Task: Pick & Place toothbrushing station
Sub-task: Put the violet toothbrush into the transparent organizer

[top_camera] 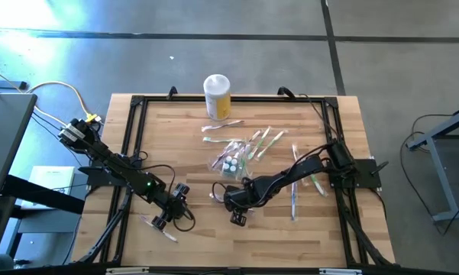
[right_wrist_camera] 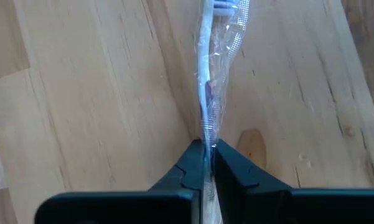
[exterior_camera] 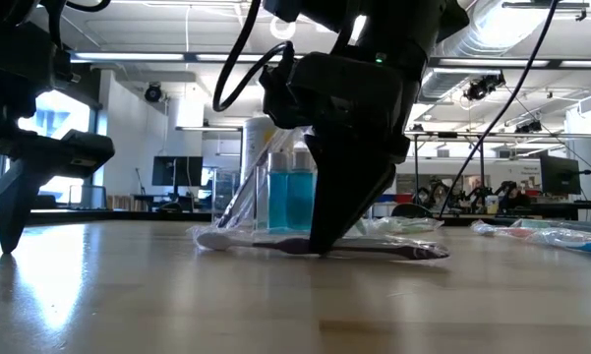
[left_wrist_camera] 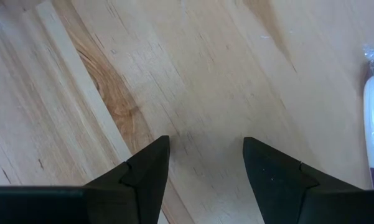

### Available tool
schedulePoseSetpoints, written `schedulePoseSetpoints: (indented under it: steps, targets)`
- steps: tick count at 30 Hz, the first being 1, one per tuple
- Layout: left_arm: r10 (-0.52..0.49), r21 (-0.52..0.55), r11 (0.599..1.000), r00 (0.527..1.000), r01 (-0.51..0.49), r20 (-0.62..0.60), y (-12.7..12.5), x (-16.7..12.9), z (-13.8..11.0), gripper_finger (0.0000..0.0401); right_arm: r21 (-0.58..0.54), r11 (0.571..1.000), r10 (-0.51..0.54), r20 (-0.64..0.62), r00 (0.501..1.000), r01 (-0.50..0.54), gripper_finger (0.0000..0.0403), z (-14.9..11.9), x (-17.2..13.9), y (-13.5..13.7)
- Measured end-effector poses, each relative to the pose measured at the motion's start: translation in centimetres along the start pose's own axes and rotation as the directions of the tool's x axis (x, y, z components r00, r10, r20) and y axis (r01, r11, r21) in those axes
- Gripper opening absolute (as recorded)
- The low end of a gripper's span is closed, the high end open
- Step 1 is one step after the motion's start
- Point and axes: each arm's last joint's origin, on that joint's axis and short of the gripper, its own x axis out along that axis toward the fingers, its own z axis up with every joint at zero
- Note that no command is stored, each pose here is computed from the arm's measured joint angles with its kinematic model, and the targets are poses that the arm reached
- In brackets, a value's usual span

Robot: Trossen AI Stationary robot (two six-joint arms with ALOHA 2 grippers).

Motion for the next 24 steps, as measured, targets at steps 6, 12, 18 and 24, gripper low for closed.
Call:
schedulePoseSetpoints:
  steps: [6, 12, 18, 24]
  targets:
    - [0.000, 0.000, 1.000, 1.000, 0.000, 0.000, 0.0, 0.0, 0.0, 0.0197, -0.008, 0.999, -0.053, -0.027, 0.998, 0.053, 0.0010, -0.4, -1.2, -0.3]
    - [0.000, 0.000, 1.000, 1.000, 0.000, -0.001, 0.0, 0.0, 0.0, 0.0197, -0.027, 0.999, -0.030, 0.045, 0.999, 0.031, 0.0008, -0.5, -4.8, 0.8]
    - [0.000, -0.003, 1.000, 1.000, 0.000, -0.002, 0.0, 0.0, 0.0, 0.0197, -0.055, 0.990, -0.110, 0.246, 0.963, 0.127, 0.0007, -2.0, -10.1, 2.9]
    - [0.001, 0.008, 1.000, 1.000, -0.001, -0.002, 0.0, 0.0, 0.0, 0.0197, 0.012, 0.881, -0.387, 0.594, 0.705, 0.474, 0.0008, -5.0, -13.3, 5.1]
